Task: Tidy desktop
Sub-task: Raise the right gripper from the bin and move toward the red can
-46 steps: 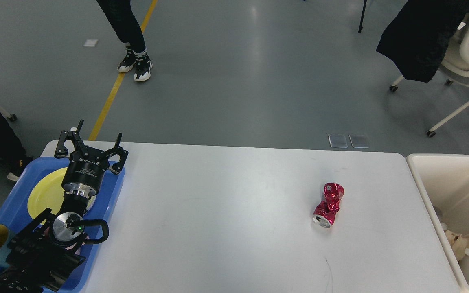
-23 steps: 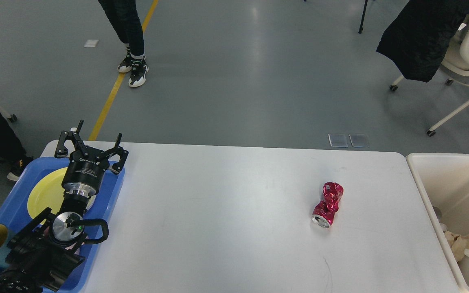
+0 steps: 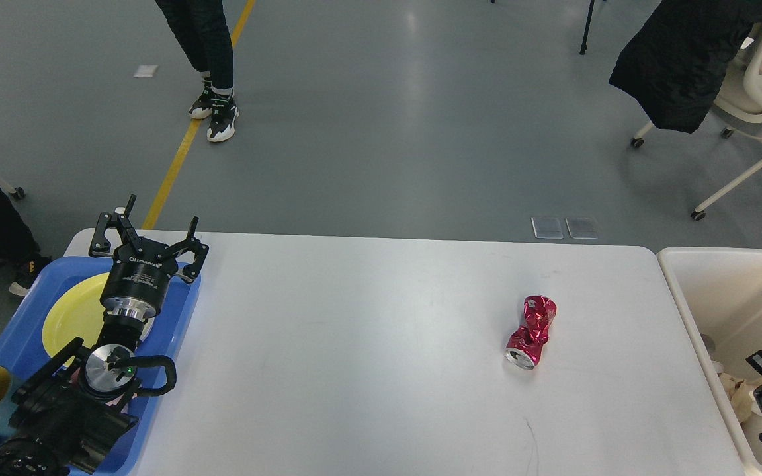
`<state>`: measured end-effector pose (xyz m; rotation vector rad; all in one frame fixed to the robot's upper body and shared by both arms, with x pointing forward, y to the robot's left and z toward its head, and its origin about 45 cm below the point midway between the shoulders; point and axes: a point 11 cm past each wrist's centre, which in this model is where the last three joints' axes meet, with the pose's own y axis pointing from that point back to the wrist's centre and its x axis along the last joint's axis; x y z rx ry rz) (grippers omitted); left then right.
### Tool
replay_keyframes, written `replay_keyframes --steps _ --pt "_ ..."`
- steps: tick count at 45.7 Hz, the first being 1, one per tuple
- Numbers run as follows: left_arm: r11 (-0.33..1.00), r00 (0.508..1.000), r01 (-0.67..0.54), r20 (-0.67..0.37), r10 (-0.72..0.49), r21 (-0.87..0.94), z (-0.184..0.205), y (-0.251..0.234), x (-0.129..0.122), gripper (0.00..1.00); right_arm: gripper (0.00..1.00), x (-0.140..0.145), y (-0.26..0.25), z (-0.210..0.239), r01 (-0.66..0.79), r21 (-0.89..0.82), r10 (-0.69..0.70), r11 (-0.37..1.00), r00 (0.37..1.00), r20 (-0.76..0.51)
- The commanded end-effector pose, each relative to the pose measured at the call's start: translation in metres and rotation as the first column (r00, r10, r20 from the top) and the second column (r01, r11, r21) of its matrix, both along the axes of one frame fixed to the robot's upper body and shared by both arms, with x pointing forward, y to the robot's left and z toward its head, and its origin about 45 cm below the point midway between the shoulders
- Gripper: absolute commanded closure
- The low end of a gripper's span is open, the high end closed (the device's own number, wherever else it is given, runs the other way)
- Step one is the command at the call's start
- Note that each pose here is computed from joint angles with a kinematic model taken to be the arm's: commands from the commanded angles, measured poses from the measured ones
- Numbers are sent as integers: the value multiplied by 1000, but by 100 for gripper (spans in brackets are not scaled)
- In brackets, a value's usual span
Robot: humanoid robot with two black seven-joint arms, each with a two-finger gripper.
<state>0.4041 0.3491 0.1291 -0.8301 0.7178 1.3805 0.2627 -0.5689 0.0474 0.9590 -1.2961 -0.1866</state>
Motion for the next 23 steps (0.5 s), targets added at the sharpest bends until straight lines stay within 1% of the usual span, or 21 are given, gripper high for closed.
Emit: replay_keyframes --steps 1,10,16,23 --pt "1000 1000 0 0 0 0 0 0 0 4 0 3 3 -1 -3 4 3 1000 1000 5" --pt "1000 1000 0 0 0 0 0 0 0 4 0 14 1 9 -3 0 3 1000 1000 30" --pt "1000 1000 0 0 0 0 0 0 0 4 0 16 0 11 -5 -3 5 1000 999 35" --pt "1000 1000 -1 -1 1 0 0 0 0 4 0 26 4 17 -9 11 8 1000 999 52"
